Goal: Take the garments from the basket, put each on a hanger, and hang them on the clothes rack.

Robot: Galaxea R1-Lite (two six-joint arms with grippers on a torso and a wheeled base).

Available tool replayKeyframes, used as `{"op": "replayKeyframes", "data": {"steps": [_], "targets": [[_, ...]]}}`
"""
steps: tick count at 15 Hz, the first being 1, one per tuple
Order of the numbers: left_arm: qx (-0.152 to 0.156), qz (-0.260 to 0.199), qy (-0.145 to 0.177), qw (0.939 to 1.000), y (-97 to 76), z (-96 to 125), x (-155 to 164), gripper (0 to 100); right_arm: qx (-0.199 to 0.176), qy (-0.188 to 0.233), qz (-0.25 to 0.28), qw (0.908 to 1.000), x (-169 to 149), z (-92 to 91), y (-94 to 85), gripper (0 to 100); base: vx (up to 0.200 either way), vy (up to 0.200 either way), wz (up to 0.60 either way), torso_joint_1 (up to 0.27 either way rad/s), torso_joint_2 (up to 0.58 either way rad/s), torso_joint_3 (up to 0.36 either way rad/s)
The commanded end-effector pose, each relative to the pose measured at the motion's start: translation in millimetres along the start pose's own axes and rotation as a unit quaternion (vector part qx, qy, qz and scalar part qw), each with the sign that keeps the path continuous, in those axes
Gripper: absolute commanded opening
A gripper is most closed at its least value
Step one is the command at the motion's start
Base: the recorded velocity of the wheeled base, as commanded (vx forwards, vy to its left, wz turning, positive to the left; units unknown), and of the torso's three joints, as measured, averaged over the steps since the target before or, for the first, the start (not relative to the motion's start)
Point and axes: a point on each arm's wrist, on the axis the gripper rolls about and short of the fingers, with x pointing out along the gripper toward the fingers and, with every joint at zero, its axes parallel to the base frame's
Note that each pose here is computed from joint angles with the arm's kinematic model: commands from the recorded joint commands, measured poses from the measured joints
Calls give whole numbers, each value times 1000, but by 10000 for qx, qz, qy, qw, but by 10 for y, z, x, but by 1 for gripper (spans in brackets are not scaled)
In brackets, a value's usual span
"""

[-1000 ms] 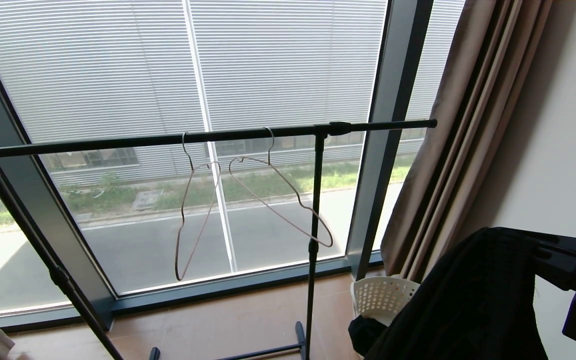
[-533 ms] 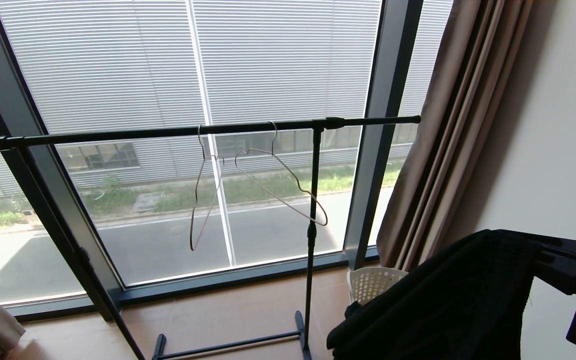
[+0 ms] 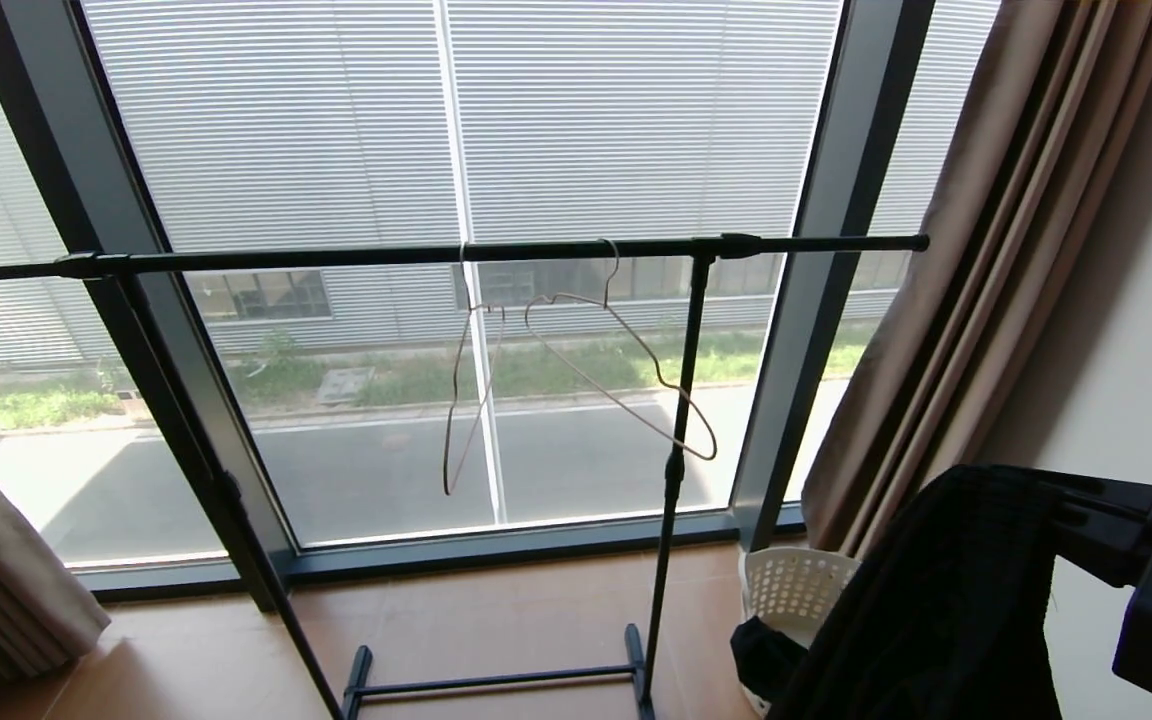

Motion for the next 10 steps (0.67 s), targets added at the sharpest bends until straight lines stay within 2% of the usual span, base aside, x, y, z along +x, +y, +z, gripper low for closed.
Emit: {"op": "replayKeyframes", "data": {"steps": [1,7,8,9,10], "targets": [[3,-2,3,10000,0,0,0,100,-6,-22,-3,10000,-5,6,-1,0,0,0,0,0,0,0],[18,-34,17,10000,-1,-2,1,100,-14,53,-14,10000,30,-3,4,0,0,0,0,0,0,0],[110,-4,26,9999,0,1,1,100,-22,169,-6,9999,108,-4,15,0,0,0,0,0,0,0],[315,20,290,9991,-1,18,40,100,-24,173,-32,9998,156,10,31,0,0,0,0,0,0,0],[359,-12,710,9968,1,33,105,100,-2,144,-18,9999,230,23,49,0,0,0,0,0,0,0]]}}
